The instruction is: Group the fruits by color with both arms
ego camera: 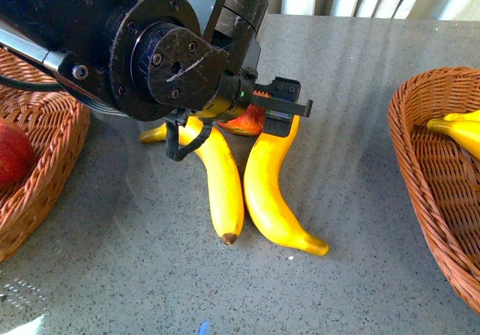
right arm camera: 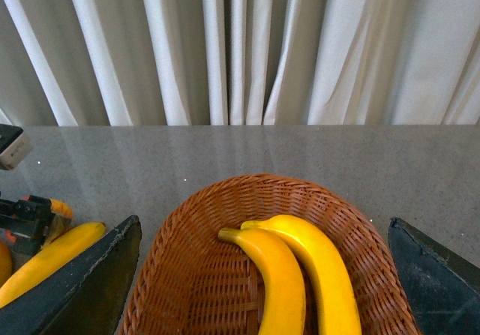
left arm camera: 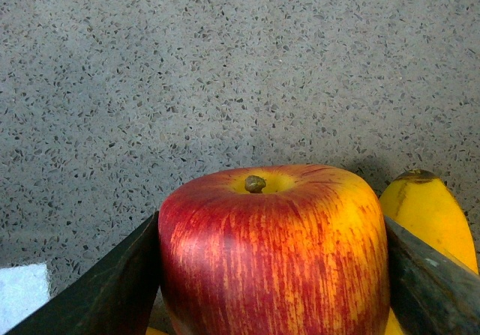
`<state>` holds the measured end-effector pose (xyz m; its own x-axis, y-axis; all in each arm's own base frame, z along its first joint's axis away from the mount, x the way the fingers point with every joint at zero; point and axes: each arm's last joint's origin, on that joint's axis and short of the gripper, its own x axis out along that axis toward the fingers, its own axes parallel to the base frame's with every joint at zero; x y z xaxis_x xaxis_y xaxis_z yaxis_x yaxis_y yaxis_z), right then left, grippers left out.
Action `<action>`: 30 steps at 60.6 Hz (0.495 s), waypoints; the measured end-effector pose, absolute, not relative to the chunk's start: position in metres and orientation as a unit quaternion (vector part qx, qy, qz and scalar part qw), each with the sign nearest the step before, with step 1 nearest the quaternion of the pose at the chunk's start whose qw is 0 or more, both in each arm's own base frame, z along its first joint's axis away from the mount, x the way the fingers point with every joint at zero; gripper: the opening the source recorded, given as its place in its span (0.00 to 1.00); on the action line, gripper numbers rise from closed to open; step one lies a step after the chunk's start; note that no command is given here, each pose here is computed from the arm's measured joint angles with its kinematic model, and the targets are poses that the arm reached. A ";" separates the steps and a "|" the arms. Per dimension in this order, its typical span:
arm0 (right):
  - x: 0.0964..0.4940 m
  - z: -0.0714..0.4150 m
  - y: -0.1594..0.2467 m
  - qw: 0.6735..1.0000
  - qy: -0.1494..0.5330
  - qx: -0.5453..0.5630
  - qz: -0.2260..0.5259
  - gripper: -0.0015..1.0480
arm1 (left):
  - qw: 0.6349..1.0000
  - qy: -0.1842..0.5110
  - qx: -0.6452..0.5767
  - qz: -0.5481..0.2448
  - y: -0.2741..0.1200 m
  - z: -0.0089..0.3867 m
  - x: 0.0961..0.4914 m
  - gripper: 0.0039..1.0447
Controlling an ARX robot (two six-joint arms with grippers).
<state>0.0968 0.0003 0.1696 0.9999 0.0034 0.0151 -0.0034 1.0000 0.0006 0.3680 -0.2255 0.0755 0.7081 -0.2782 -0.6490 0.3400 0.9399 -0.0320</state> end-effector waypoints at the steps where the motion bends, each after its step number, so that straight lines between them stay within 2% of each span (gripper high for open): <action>1: 0.097 0.170 0.000 1.000 -0.008 0.000 0.002 0.91 | 0.923 0.343 0.045 -0.167 -0.225 0.075 0.368 0.69; 19: 0.097 0.170 0.000 1.000 -0.008 0.000 0.002 0.91 | 0.931 0.333 0.045 -0.145 -0.220 0.085 0.363 0.65; 30: 0.097 0.170 0.000 1.000 -0.008 0.000 0.002 0.91 | 0.955 0.278 0.031 -0.099 -0.195 0.123 0.359 0.65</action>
<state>0.0968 0.0003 0.1696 0.9999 0.0034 0.0151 -0.0034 1.0000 0.0006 0.3591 -0.1953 0.1225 0.8257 -0.1723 -0.5372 0.2067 0.9784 0.0039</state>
